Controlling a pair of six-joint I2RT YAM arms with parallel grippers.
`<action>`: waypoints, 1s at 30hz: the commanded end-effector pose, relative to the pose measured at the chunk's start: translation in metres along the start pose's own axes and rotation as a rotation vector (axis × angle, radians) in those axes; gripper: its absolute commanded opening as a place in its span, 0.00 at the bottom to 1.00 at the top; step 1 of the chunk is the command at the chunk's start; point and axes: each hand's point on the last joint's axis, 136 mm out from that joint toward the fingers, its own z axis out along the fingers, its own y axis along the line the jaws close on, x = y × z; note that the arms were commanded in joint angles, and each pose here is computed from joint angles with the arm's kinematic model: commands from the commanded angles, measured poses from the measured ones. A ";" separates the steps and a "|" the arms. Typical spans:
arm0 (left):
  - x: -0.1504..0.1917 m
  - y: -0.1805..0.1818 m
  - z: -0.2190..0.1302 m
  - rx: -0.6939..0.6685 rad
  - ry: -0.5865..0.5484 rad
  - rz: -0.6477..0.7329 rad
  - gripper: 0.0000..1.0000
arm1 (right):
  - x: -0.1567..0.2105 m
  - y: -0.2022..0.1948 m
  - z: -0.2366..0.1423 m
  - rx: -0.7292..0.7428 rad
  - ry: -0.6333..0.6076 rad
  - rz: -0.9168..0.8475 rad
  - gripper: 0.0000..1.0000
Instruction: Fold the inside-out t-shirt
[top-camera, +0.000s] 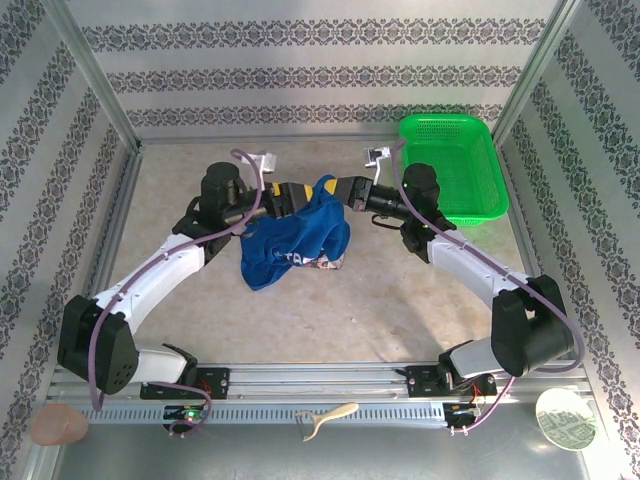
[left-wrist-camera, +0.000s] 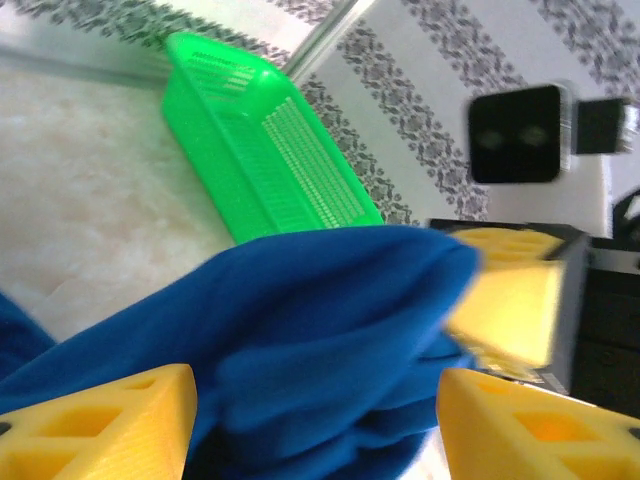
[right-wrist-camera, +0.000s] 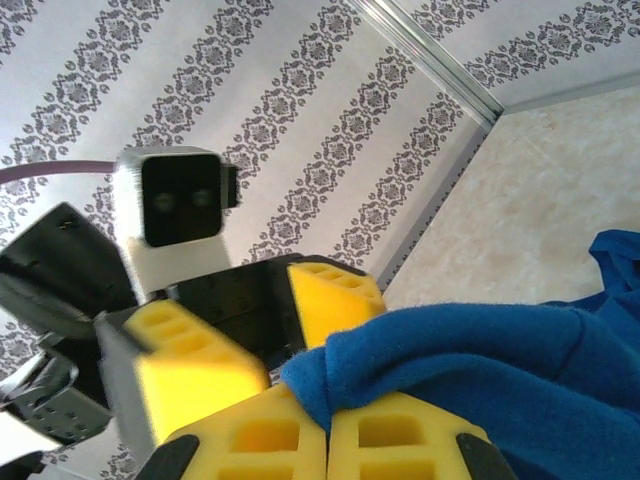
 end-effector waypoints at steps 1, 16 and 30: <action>0.023 0.017 0.007 -0.130 0.116 0.159 0.65 | -0.008 0.011 -0.005 -0.044 -0.029 -0.030 0.00; 0.021 0.039 0.044 -0.201 0.153 0.211 0.49 | -0.003 0.016 -0.005 -0.049 -0.022 -0.015 0.00; 0.006 -0.022 0.015 0.056 0.168 0.205 0.00 | -0.007 -0.113 -0.037 0.300 -0.158 0.125 0.00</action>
